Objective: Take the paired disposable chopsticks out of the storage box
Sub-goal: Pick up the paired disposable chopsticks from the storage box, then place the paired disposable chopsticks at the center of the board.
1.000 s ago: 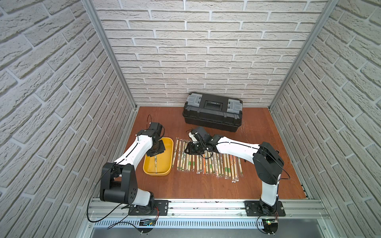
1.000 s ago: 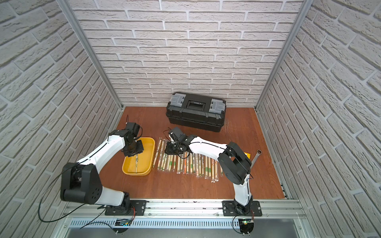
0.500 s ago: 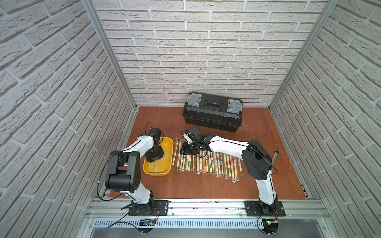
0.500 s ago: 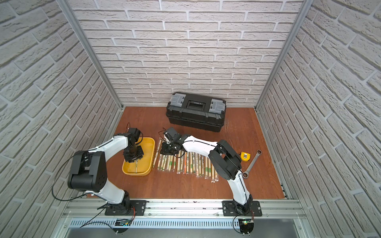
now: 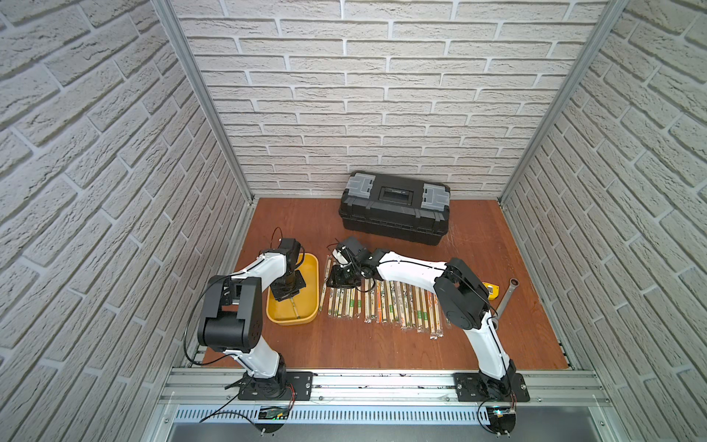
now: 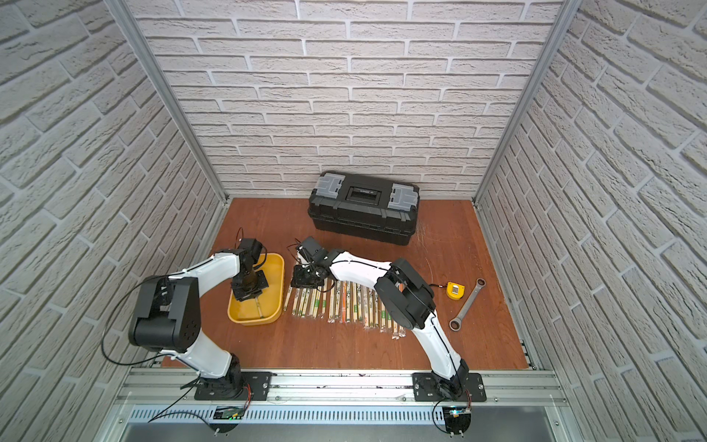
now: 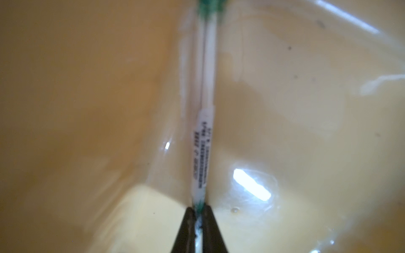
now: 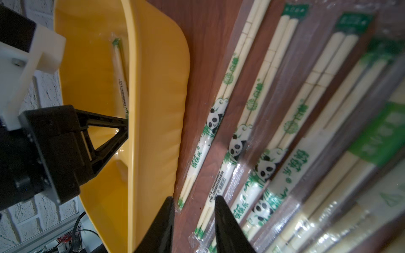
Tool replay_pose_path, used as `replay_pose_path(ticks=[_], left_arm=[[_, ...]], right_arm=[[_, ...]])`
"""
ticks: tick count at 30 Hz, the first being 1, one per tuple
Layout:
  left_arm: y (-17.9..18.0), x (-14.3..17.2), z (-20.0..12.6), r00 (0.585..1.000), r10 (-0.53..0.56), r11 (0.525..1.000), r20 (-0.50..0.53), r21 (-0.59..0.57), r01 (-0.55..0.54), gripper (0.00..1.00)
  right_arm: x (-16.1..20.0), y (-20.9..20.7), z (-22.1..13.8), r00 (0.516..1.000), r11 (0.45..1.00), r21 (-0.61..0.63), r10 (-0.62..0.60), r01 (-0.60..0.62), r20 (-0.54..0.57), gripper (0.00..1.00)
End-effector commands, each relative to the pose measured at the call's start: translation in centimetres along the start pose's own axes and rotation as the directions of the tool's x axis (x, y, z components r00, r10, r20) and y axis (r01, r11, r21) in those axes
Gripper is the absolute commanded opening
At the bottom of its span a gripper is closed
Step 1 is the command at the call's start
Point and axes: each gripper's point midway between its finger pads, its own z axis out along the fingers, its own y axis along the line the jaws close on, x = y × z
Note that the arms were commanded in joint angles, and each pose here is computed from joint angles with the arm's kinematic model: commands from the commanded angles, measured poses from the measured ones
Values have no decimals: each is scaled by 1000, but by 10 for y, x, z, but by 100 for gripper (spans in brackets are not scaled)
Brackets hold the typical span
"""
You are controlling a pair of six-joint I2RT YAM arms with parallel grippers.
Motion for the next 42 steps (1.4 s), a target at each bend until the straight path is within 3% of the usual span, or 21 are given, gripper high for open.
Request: replay_pose_path(ticks=[1,23,33,42], left_arm=[[6,18,15,998,-1,1000,-70,-13,0,1],[-4,-22,-88,989,63,993,133,92,-76,0],[-52,-22,-136,920,312,940,236,64,-335,0],[-108,-8,-113,844,500,862,194,-16,-507,0]], right_arm=[[2,18,6,1000,999,-31,-10,9,-13,33],[5,52,26,999,994,-110,-17,12,-45,33],[-20,52,-42,997,991,-125,-33,42,76,34],[-38,-13,-116,978,999,-39,24,-16,206,33]])
